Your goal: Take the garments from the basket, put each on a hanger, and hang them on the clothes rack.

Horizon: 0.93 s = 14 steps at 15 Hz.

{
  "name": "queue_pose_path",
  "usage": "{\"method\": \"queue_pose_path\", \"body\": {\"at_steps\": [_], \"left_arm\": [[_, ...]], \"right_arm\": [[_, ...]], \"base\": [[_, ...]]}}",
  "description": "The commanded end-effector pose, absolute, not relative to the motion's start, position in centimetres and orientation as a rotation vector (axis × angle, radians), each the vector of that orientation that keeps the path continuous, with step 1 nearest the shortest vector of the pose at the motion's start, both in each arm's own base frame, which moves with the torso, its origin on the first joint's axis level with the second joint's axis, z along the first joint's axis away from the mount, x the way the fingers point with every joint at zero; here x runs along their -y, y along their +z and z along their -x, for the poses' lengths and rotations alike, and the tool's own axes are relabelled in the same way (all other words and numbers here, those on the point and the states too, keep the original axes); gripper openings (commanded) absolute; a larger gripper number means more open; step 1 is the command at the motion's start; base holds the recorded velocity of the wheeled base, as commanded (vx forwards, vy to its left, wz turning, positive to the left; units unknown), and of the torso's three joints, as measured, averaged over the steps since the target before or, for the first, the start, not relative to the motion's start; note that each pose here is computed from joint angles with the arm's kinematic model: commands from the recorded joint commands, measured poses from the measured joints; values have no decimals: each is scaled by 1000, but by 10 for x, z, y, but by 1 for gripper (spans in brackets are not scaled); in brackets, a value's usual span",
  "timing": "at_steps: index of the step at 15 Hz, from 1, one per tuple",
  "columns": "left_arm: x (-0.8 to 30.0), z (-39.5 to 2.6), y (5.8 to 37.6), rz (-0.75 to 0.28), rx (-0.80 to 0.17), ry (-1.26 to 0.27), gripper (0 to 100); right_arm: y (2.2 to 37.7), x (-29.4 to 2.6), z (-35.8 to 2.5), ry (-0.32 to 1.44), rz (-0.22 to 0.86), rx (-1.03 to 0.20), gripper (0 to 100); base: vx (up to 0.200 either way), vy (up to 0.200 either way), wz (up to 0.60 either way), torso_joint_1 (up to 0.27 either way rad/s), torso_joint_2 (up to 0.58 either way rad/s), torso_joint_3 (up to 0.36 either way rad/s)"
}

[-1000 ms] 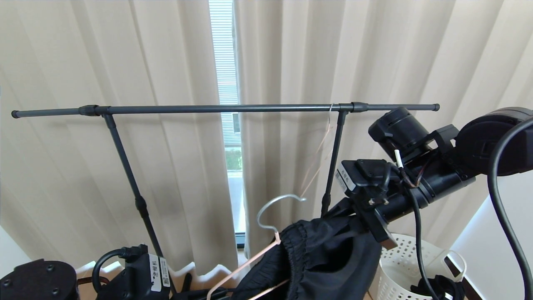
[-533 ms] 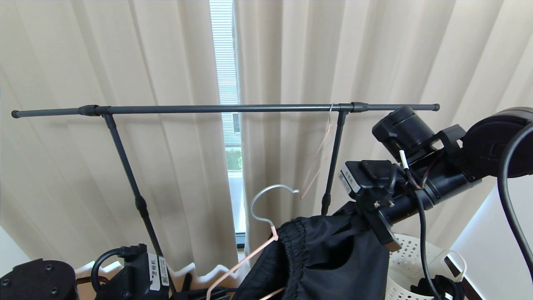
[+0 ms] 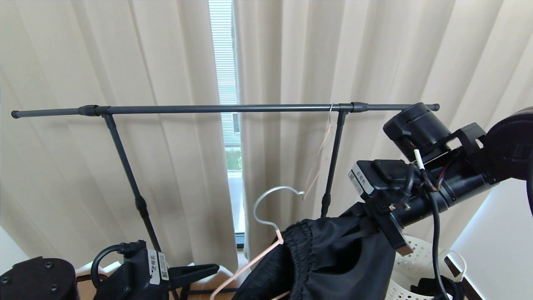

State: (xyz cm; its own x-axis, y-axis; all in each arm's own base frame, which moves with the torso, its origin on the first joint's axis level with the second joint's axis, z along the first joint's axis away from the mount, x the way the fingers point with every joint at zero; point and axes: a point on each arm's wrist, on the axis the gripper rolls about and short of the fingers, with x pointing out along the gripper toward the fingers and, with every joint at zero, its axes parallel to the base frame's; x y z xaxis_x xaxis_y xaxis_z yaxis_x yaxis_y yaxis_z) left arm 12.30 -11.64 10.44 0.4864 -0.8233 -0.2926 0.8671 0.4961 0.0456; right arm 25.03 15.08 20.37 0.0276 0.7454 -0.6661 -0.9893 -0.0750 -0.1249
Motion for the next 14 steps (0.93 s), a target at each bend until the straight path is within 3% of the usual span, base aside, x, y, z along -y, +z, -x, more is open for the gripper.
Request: {"method": "queue_pose_path", "body": {"at_steps": [1,4,6,8,9,11,14], "left_arm": [[115,-123,105,-195,-239,-1033,100],[103,-134,112,-149,-188,-948,100],[92,-138,129,17,-120,-1006,100],[73,-151,137,104,-108,-1011,100],[67,-156,140,132,-110,-1005,100],[56,-170,150,291,-154,-984,100],[56,-195,142,410,-254,-943,100]], "right_arm": [[207,-148,-249,1507,689,-446,0],[212,-132,-257,1428,641,-475,0],[216,-130,-255,1392,572,-524,0],[220,-125,-255,1350,498,-562,0],[222,-124,-254,1335,466,-581,0],[230,-117,-247,1301,348,-624,0],[235,-101,-236,1296,292,-547,0]], "base": [[0,0,0,0,0,0],[0,0,0,0,0,0],[0,0,0,0,0,0],[0,0,0,0,0,0],[0,0,0,0,0,0],[0,0,0,0,0,0],[0,0,0,0,0,0]]}}
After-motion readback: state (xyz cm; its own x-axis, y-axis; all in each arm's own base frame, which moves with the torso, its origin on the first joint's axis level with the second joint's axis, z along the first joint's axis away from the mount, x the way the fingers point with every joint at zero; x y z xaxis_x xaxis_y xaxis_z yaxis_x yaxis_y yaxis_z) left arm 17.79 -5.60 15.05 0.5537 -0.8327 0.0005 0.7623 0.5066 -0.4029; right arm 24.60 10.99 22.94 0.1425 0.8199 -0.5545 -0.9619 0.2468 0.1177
